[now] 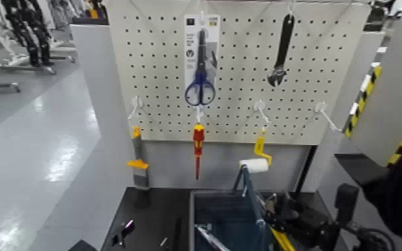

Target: Put the yellow pliers into the crate.

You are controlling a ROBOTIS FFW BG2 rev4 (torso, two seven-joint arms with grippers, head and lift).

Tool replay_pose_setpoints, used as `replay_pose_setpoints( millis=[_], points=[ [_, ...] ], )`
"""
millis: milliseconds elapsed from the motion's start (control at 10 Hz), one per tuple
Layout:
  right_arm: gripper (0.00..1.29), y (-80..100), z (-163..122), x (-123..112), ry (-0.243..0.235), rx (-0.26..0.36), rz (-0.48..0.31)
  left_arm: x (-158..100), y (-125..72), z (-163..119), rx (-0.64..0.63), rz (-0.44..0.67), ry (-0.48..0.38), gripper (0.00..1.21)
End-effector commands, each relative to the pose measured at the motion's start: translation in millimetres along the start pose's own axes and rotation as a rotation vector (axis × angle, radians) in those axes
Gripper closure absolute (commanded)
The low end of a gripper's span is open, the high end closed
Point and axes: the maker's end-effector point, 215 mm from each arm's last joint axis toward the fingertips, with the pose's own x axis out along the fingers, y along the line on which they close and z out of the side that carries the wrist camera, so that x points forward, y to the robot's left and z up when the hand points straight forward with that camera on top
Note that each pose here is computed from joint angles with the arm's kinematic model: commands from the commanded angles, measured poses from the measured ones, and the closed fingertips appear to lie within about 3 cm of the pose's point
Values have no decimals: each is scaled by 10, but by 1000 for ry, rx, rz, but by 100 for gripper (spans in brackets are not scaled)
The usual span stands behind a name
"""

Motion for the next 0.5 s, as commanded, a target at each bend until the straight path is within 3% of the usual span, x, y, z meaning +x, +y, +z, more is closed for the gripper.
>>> replay_pose_setpoints(
  millis=[100,500],
  points=[
    [5,47,225,-31,-47,-52,-15,-2,6,2,0,0,0,11],
    [6,124,506,-243,-213,-156,-125,-8,1,-6,0,-1,1,11]
  ],
)
